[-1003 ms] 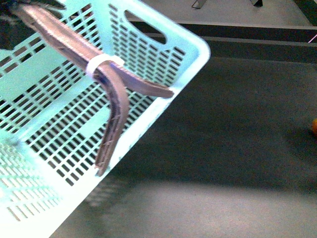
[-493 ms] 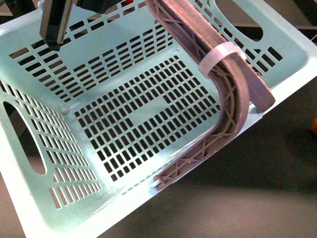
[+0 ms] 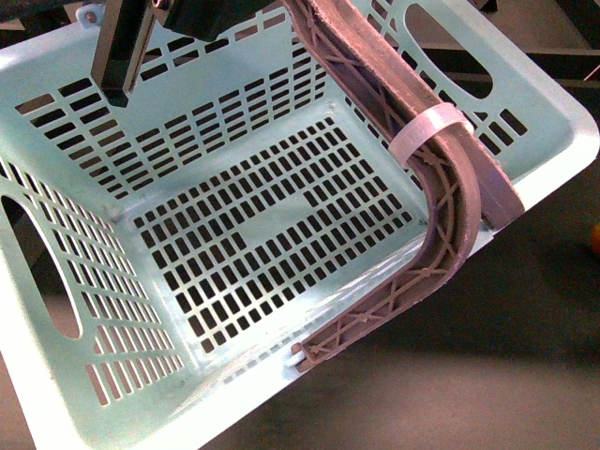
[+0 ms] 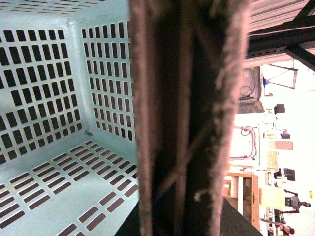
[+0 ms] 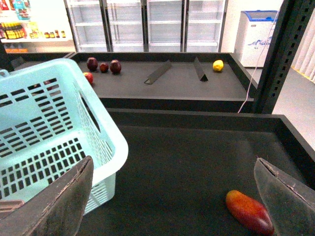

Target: Pick apple with right arm and hold basket with left

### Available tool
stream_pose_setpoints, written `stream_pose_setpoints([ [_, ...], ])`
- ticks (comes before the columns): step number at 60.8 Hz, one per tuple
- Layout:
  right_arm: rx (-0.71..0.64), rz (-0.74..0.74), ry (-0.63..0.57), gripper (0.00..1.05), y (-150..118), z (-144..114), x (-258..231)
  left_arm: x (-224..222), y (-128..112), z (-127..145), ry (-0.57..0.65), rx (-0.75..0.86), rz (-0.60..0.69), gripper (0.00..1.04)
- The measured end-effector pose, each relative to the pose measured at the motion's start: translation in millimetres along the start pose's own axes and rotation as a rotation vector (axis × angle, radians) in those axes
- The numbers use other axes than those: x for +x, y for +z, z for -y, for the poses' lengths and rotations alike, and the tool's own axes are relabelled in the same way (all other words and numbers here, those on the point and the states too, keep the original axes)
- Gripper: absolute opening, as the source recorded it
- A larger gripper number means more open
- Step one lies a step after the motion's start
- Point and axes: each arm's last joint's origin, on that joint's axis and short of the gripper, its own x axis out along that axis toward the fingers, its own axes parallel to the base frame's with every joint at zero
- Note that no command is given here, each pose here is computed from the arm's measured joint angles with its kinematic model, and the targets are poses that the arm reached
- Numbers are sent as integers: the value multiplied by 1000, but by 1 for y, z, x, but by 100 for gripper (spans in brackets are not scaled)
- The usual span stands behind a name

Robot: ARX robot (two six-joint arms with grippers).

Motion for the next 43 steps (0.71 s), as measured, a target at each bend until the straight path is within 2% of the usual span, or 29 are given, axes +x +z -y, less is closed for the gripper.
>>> stream_pose_setpoints([
  [26, 5, -4, -5, 96, 0, 0, 0, 5, -9, 3, -23, 11, -38, 6],
  [29, 53, -126, -75, 96, -1, 0, 0, 5, -9, 3, -23, 11, -38, 6],
  [33, 114, -433, -254, 96, -2, 3, 2, 5, -9, 3, -24, 9, -39, 6],
  [36, 147, -611, -319, 96, -12, 7, 4, 5, -9, 4, -26, 13, -39, 6],
  [43, 209, -651, -356, 96, -18, 18, 11, 5, -9, 4, -26, 11, -38, 6],
])
